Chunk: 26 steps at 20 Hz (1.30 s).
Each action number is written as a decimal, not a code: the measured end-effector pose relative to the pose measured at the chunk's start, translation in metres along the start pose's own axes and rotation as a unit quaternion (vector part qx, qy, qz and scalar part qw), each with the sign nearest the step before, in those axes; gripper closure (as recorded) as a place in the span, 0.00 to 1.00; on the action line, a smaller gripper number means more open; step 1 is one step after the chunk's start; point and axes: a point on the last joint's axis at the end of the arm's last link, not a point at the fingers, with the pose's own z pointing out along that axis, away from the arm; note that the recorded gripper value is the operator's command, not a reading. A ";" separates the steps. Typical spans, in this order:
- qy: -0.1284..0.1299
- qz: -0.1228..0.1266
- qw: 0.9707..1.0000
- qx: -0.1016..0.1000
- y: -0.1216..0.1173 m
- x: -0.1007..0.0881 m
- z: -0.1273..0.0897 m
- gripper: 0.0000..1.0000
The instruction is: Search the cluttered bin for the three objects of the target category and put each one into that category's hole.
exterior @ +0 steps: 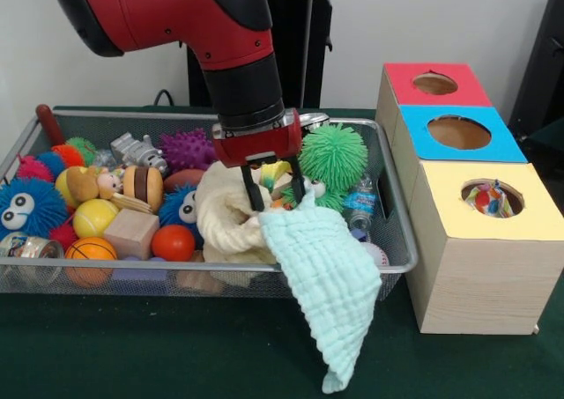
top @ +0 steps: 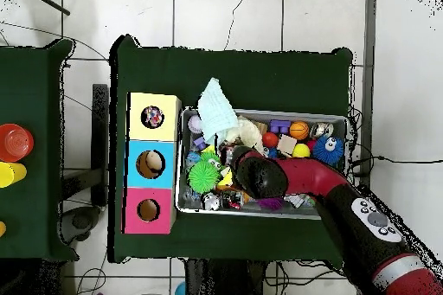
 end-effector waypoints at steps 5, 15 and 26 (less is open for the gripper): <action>0.001 -0.007 1.000 0.000 0.007 -0.001 0.001 0.00; 0.022 -0.042 0.999 0.018 0.034 -0.001 0.002 0.00; 0.082 -0.083 0.987 0.113 0.029 0.012 -0.024 0.00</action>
